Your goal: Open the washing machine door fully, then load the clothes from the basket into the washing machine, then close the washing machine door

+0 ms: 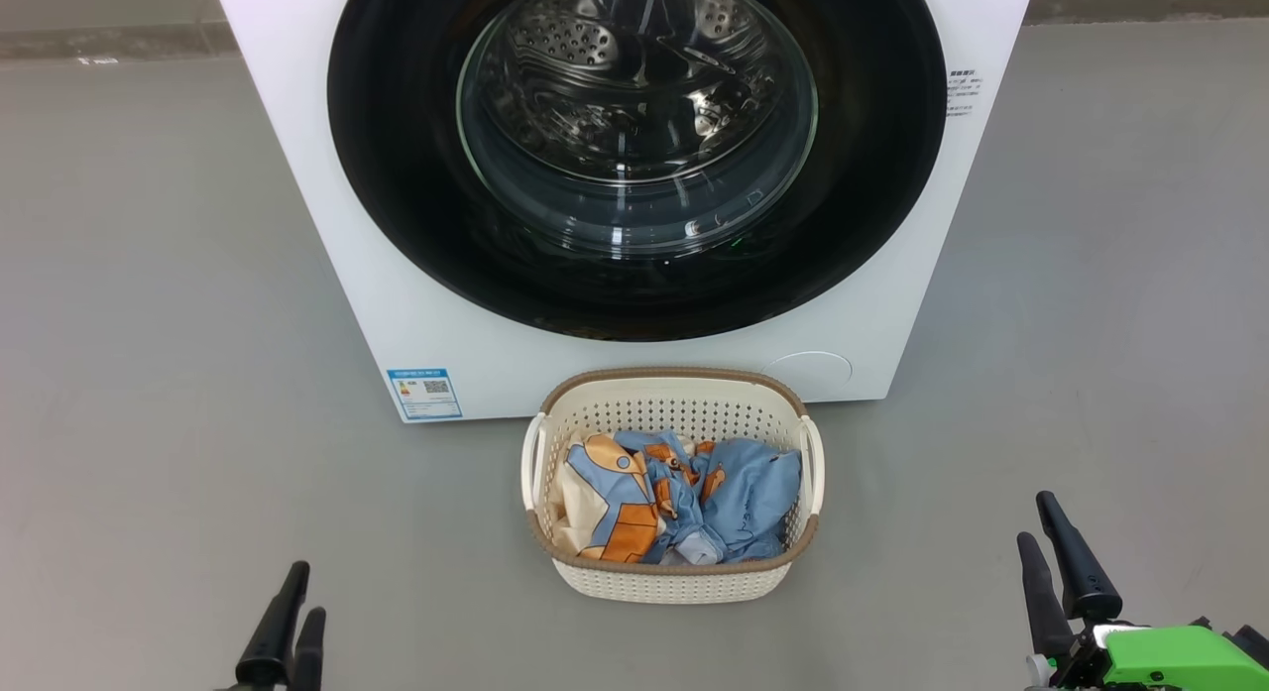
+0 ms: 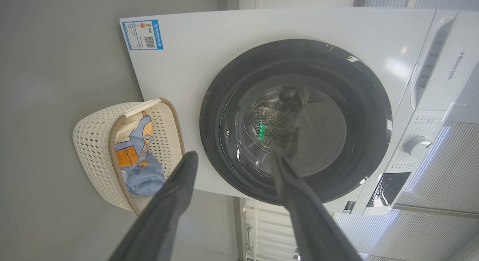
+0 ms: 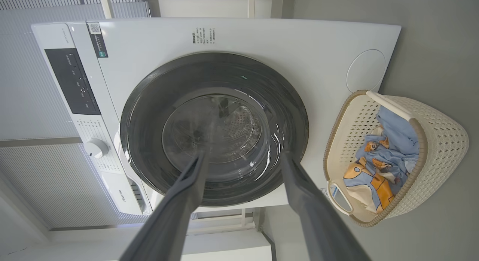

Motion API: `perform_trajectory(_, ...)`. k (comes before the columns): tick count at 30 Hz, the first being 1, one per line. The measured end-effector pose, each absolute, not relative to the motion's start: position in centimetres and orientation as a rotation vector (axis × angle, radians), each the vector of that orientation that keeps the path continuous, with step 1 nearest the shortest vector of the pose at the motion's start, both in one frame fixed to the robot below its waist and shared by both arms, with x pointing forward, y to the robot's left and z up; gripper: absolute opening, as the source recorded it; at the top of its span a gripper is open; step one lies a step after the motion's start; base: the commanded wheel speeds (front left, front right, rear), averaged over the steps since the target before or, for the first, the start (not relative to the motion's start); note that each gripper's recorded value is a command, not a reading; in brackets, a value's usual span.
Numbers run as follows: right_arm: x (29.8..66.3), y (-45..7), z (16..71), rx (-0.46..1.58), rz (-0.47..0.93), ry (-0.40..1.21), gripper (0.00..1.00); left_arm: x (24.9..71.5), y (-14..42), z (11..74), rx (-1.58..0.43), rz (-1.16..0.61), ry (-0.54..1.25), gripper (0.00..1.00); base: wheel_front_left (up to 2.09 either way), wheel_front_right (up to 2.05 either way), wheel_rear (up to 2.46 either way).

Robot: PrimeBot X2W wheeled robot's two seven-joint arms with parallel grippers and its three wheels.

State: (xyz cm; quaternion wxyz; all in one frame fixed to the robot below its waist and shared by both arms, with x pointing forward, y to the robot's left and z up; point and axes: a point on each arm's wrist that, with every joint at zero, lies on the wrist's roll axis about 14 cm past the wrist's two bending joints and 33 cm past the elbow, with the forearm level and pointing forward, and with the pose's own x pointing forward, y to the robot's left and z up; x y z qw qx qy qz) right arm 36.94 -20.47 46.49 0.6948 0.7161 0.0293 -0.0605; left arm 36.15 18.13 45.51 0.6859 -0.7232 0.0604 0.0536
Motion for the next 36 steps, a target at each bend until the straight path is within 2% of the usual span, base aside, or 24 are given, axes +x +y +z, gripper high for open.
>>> perform_trajectory(21, 37.8, -19.5, 48.7, 1.584, -0.072, 0.021, 1.00, 36.8, 18.3, 47.4, -1.604, 0.102, 0.058, 1.00, 0.00, 0.00, 0.00)
perform_trajectory(36, 38.5, -18.9, 51.0, 1.494, -0.011, -0.024, 1.00, 37.2, 17.9, 49.2, -1.522, 0.063, 0.012, 1.00, 0.00, 0.00, 0.00)
